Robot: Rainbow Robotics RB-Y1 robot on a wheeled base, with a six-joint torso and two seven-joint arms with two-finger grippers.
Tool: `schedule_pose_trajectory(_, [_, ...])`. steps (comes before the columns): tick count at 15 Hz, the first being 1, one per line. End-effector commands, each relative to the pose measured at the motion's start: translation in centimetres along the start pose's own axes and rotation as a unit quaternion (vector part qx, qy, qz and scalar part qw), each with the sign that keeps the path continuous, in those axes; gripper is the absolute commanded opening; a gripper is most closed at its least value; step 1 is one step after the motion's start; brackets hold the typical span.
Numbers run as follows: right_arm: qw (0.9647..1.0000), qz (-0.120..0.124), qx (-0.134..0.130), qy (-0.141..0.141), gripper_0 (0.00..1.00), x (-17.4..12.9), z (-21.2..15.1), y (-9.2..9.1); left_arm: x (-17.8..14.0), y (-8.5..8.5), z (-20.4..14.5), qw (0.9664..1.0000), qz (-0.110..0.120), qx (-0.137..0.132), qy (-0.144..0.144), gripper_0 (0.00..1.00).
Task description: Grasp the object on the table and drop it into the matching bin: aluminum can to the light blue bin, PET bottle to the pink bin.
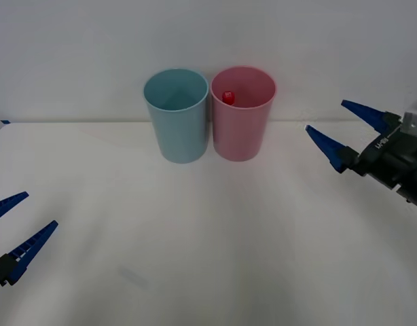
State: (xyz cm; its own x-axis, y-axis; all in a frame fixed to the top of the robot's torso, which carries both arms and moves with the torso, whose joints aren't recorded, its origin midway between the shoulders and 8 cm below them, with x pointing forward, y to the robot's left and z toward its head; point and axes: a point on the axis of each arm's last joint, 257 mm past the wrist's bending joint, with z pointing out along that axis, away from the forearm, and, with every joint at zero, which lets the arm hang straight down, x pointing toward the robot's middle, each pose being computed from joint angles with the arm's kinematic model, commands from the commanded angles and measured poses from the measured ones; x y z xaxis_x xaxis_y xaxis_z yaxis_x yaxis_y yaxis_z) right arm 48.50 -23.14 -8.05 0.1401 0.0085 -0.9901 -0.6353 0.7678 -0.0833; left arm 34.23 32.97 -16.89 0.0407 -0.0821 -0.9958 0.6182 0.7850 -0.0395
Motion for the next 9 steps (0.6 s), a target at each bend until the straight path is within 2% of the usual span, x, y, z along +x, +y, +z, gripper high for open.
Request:
schedule_pose_trajectory(1, [0.9998,0.01,-0.004,0.015,1.0,1.2,-3.6,0.7,0.0,0.0,0.0,1.0,0.0,0.0,0.0,1.0])
schedule_pose_trajectory(5, [0.9986,0.025,0.02,0.041,1.0,3.0,-8.8,1.4,0.0,0.0,0.0,1.0,0.0,0.0,0.0,1.0])
schedule_pose_trajectory(9, [0.9972,0.046,0.03,0.05,1.0,4.3,-12.8,2.4,0.0,0.0,0.0,1.0,0.0,0.0,0.0,1.0])
